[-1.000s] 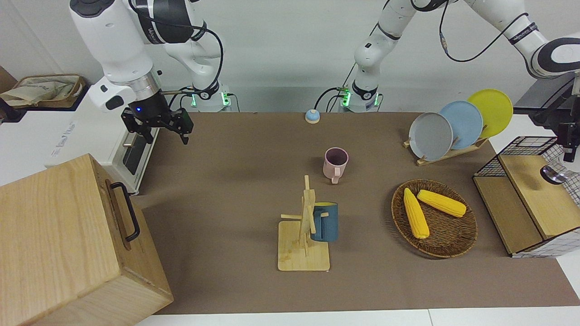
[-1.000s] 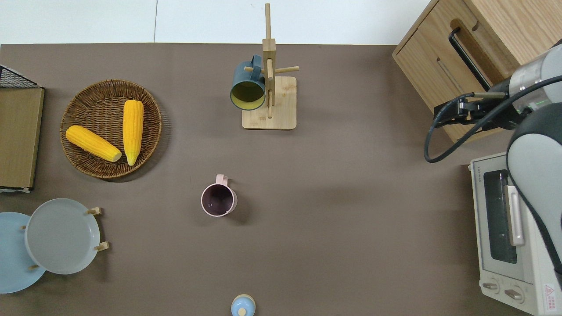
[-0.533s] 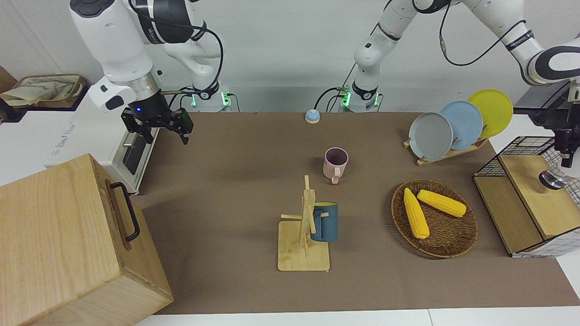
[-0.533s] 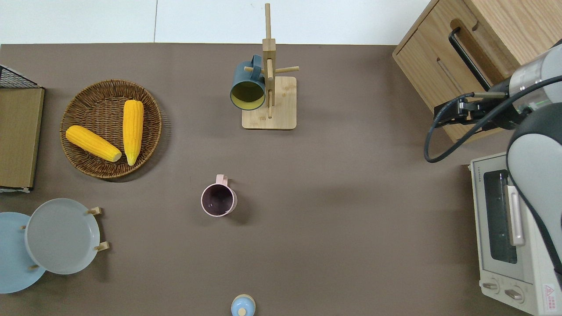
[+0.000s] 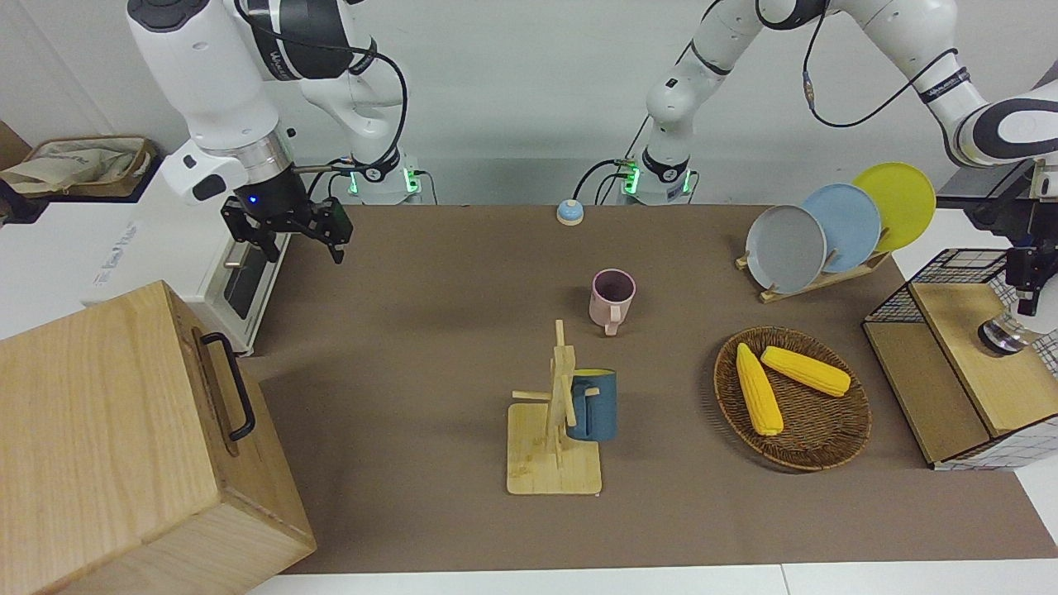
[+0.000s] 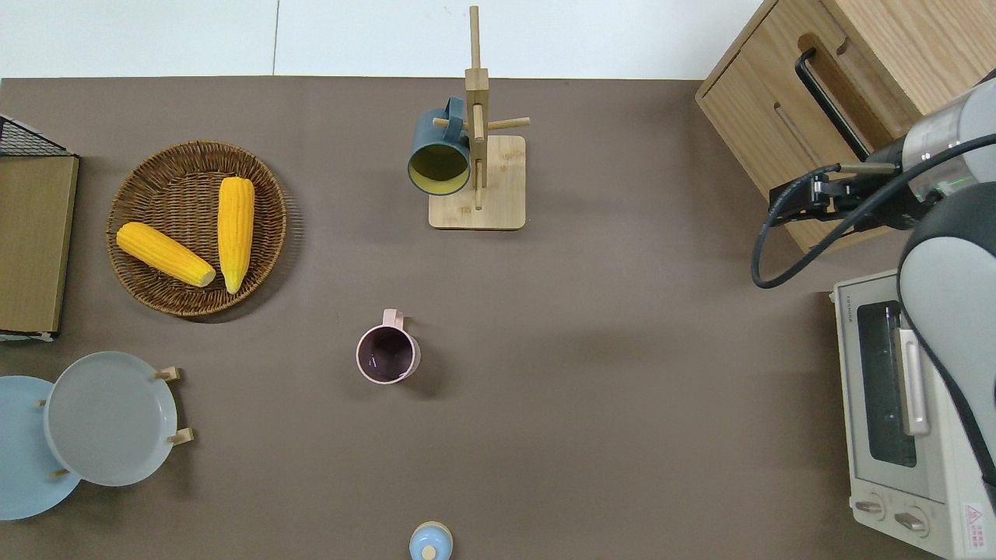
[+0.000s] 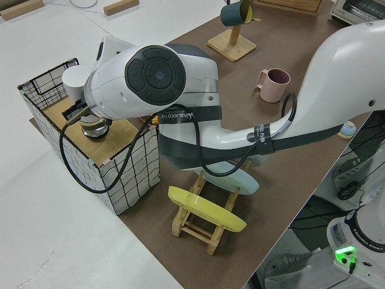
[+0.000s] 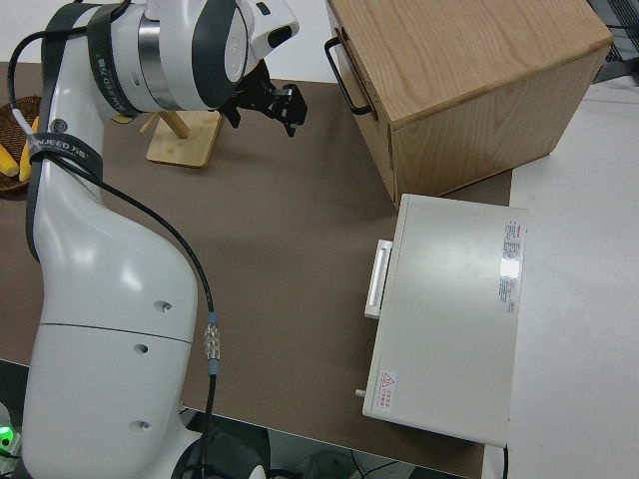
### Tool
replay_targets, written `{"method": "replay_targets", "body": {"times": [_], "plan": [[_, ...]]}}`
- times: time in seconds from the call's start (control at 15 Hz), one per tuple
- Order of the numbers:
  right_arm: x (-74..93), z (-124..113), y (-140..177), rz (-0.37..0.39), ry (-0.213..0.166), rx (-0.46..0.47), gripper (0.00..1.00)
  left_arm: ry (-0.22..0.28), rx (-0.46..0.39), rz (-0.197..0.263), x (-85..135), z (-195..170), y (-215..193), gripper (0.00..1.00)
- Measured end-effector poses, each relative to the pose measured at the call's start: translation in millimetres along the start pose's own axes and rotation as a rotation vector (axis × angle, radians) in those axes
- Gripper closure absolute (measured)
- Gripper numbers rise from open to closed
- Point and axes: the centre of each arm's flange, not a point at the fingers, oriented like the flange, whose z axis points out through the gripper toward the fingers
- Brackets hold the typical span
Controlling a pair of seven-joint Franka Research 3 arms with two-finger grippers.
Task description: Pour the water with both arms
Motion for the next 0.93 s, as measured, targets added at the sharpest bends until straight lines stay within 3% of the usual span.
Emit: {"method": "replay_targets", "body": {"times": [0.8,0.93], "plan": [[0.0,0.0,0.0,0.0,0.0,0.0,0.0,-0.001,-0.004,0.011,-4.0,7.6,-1.1,0.36],[0.0,0.0,0.0,0.0,0.0,0.0,0.0,0.003,-0.003,0.011,-3.0,8.1,-0.2,0.21]]}}
